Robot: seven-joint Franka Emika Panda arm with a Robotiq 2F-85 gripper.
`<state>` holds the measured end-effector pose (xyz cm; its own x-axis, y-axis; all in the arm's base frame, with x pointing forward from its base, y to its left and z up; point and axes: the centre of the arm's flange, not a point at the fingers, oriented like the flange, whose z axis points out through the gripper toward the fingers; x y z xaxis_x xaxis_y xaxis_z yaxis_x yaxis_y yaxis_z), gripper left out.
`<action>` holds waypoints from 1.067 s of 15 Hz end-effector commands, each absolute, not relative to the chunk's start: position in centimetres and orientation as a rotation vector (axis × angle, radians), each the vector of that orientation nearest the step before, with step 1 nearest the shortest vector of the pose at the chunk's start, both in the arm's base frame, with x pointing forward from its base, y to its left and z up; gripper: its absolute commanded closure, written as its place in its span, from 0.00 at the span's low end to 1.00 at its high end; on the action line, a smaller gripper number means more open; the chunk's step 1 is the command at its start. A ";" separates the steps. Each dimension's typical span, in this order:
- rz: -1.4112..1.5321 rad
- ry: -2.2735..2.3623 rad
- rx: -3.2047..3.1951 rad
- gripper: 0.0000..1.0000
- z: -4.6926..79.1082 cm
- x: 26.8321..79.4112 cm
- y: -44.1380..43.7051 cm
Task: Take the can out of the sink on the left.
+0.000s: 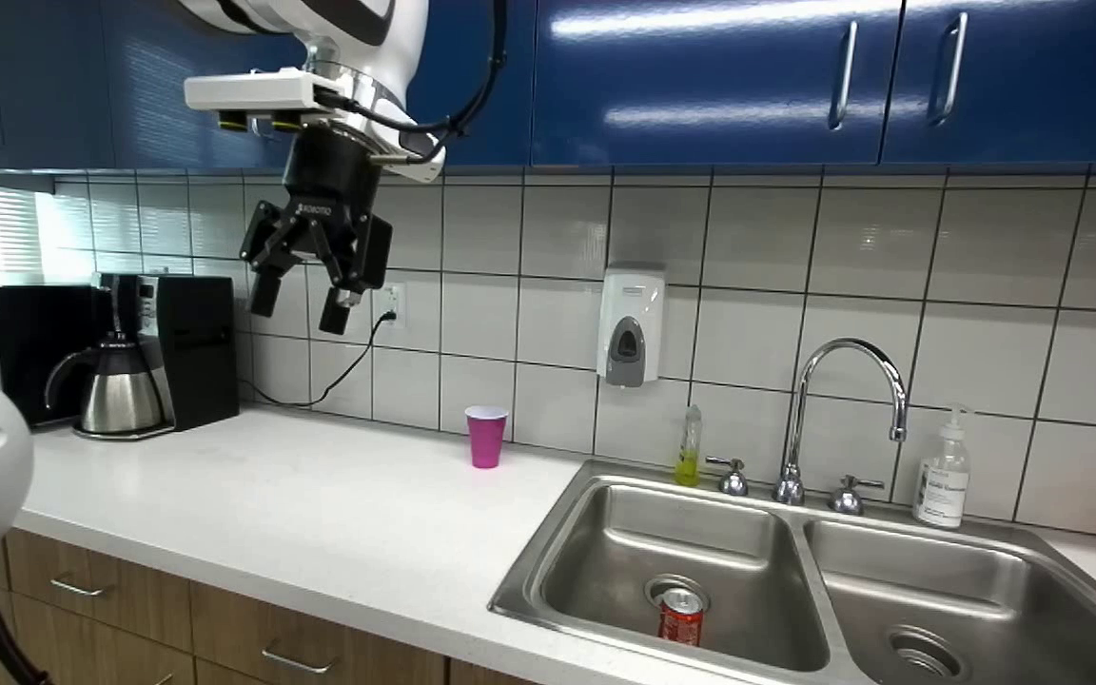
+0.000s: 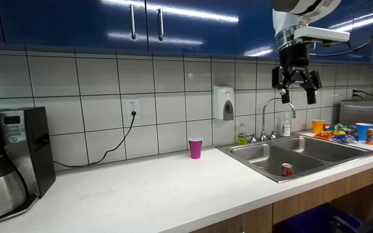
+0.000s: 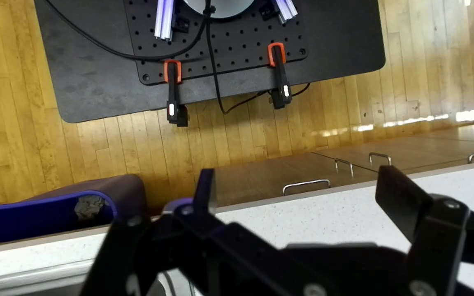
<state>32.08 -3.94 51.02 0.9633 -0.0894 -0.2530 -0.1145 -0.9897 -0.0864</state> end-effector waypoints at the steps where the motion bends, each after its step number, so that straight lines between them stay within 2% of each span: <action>1: 0.364 0.258 -3.000 0.00 49.0 35.0 -6.9; 16: 0.164 0.717 -2.955 0.00 39.5 43.3 -24.8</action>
<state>40.75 -21.05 40.83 0.8947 -0.4239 -0.1406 -0.4367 -0.8963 -0.0772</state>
